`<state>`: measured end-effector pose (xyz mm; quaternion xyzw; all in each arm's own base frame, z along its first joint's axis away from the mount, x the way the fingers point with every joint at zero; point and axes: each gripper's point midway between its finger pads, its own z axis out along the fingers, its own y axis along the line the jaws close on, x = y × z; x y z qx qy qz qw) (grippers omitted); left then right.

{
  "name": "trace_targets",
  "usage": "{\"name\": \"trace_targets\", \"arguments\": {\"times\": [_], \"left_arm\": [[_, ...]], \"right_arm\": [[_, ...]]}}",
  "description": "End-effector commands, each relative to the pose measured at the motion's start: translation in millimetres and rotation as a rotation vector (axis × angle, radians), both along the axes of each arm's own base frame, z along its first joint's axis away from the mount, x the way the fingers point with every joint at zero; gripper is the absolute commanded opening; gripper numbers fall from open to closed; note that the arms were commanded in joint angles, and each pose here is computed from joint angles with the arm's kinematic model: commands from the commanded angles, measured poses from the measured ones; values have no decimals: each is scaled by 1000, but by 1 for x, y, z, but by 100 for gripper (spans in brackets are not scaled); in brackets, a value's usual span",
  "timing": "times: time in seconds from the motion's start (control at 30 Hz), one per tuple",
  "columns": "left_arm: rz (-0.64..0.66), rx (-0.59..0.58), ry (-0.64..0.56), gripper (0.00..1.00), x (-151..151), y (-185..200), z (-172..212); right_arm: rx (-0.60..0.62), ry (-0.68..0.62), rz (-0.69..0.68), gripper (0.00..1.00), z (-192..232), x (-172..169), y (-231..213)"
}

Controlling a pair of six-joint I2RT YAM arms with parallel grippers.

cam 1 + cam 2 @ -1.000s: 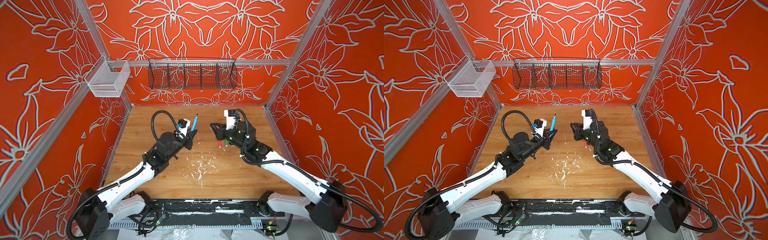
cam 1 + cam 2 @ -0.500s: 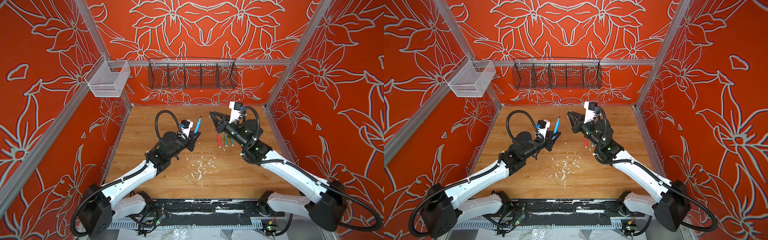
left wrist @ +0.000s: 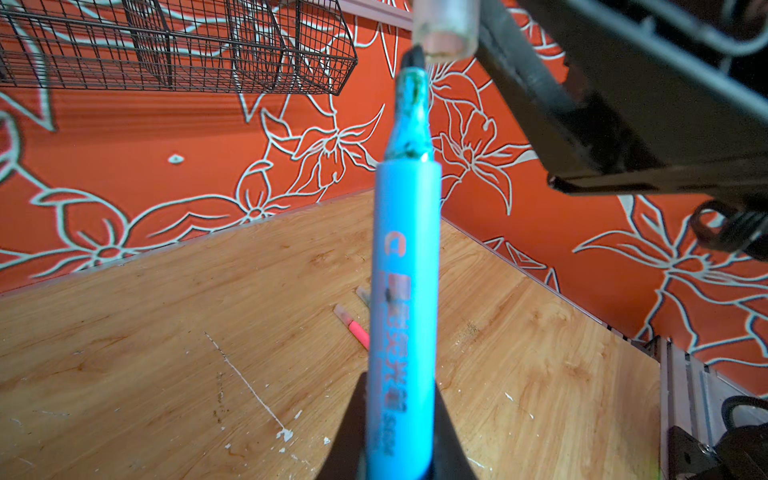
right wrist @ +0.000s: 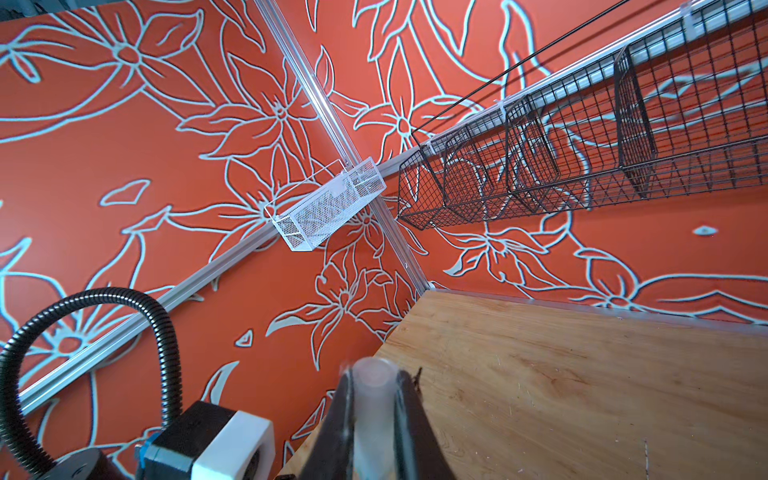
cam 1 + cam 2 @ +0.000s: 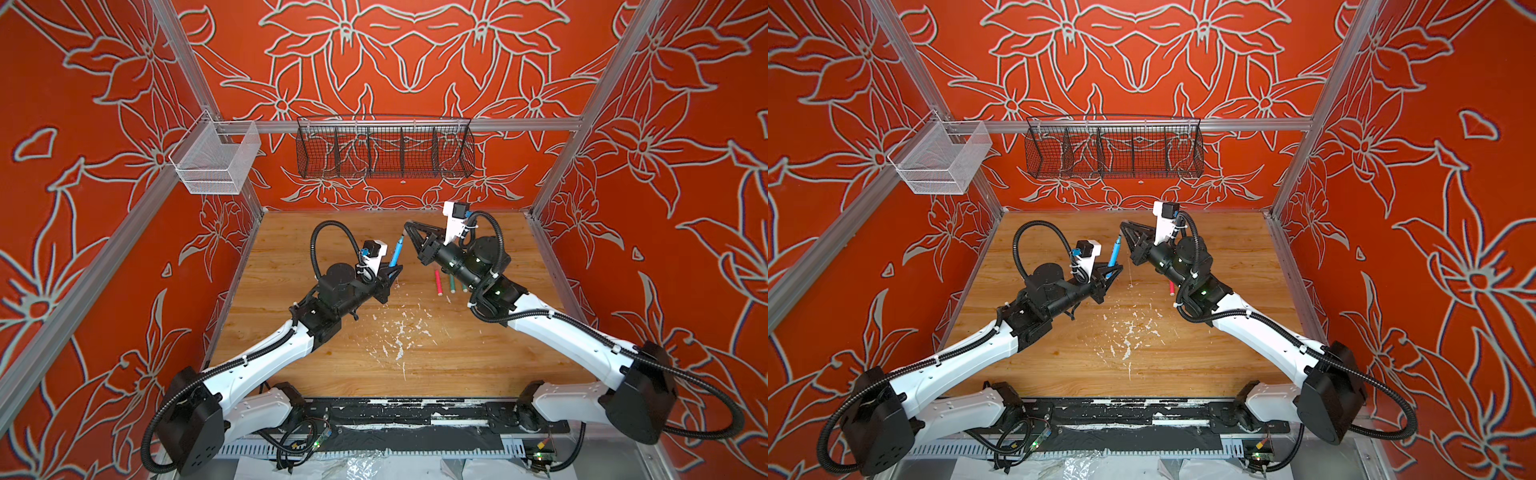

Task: Insert the pens into the pen caps
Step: 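Lift the cap with the right gripper and bring it over the blue marker tip, then press the cap down onto the blue marker tip with the right gripper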

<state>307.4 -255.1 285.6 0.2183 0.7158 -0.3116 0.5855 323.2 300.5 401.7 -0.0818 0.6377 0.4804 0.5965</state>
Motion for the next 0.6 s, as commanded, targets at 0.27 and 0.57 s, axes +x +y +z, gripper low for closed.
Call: {"name": "trace_targets", "arguments": {"times": [0.27,0.57], "left_arm": [[-7,-36,-42,0,-2,-2,17],[13,-38,-45,0,-1,1,18]], "right_arm": [[44,-15,27,12,13,-2,9],[36,7,48,12,3,-6,15]]}}
